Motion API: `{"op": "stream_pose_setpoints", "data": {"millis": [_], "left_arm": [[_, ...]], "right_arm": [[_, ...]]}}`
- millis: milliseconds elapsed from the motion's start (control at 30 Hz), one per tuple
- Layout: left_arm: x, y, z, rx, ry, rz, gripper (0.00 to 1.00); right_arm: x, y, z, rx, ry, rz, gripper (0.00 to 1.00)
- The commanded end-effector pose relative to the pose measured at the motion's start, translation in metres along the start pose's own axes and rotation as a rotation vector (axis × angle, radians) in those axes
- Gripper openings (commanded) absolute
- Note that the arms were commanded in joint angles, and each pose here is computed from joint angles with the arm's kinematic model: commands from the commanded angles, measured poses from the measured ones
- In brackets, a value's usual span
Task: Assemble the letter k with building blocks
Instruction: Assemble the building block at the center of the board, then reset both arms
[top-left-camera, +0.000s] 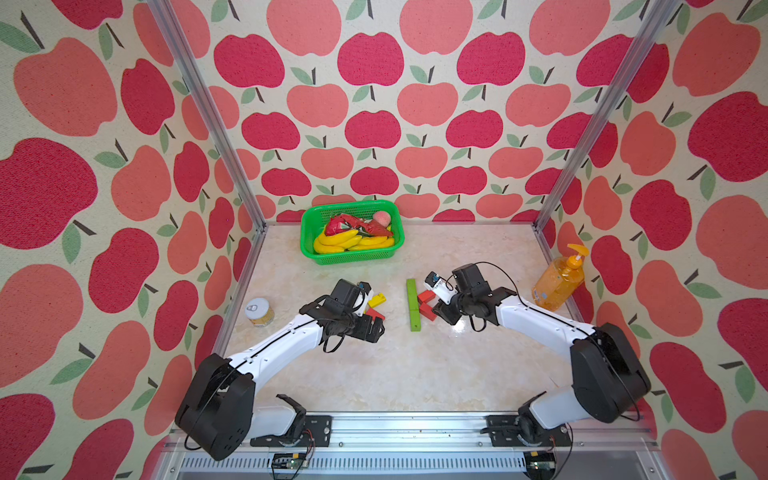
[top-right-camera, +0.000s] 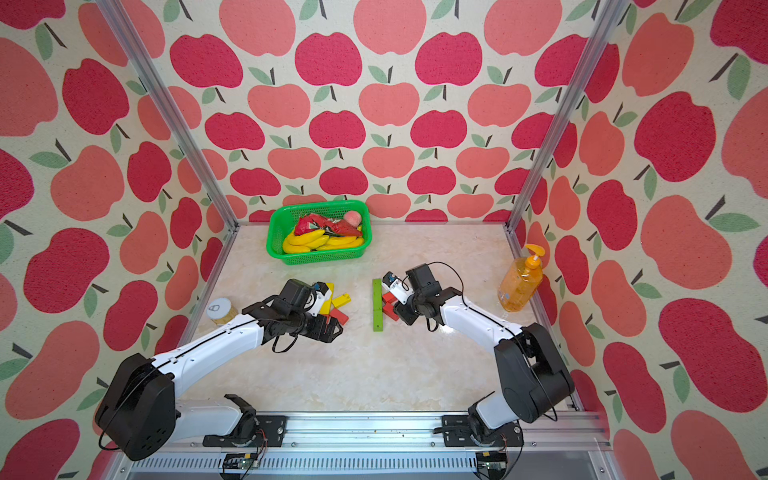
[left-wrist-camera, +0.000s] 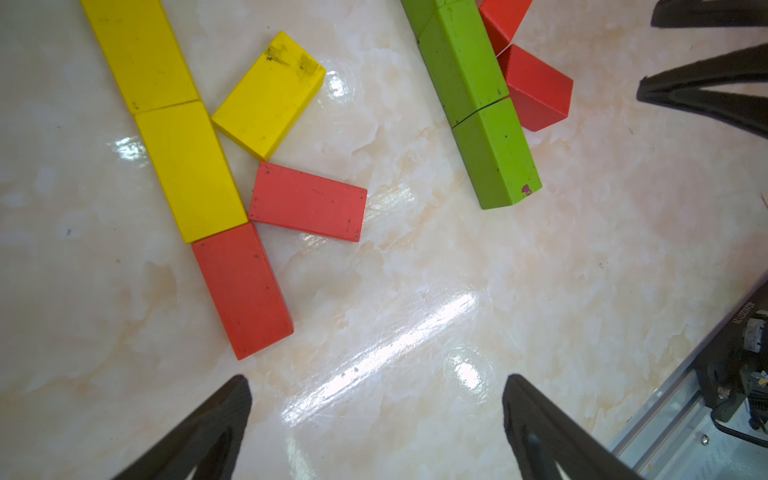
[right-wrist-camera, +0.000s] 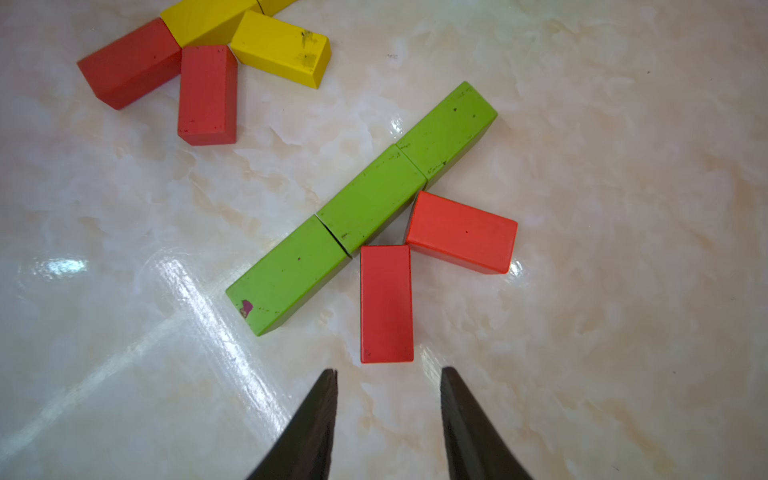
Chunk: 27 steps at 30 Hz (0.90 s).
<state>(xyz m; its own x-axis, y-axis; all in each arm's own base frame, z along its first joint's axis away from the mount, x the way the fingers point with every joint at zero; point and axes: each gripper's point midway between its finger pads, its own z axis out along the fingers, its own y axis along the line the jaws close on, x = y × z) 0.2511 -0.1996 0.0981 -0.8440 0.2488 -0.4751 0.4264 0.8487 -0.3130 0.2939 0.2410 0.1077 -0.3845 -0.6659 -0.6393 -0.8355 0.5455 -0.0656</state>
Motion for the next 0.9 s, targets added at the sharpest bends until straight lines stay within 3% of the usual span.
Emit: {"op": "stream_pose_setpoints", "data": {"millis": [0,100,133,167,200,367,533,700,867], "left_arm": [[-0.015,-0.003,-0.019,-0.017,-0.077,0.042,0.98],[-0.021,-0.001,-0.028,-0.039,-0.125,0.061,0.98],[-0.022,0.001,-0.030,-0.054,-0.137,0.064,0.98],[-0.022,0.004,-0.032,-0.072,-0.151,0.065,0.98],[-0.023,0.008,-0.035,-0.096,-0.169,0.063,0.98],[-0.022,0.028,-0.055,-0.199,-0.306,0.051,0.98],[-0.019,0.059,-0.079,-0.379,-0.408,0.045,0.98],[-0.008,0.104,-0.084,-0.600,-0.464,-0.001,0.98],[-0.022,0.108,-0.090,-0.628,-0.490,0.027,0.98]], "right_arm": [[-0.011,0.017,-0.021,-0.052,-0.092,0.016,0.49],[-0.017,0.026,-0.040,-0.073,-0.156,0.027,0.53],[-0.018,0.029,-0.045,-0.079,-0.172,0.032,0.59],[-0.017,0.031,-0.049,-0.083,-0.190,0.040,0.97],[-0.017,0.034,-0.054,-0.088,-0.213,0.043,0.99],[-0.013,0.026,-0.069,-0.012,-0.334,0.074,0.99],[-0.005,-0.009,-0.080,0.112,-0.397,0.219,0.99],[0.024,-0.067,-0.098,0.380,-0.432,0.452,0.99],[0.046,-0.092,-0.123,0.509,-0.550,0.587,0.99]]}}
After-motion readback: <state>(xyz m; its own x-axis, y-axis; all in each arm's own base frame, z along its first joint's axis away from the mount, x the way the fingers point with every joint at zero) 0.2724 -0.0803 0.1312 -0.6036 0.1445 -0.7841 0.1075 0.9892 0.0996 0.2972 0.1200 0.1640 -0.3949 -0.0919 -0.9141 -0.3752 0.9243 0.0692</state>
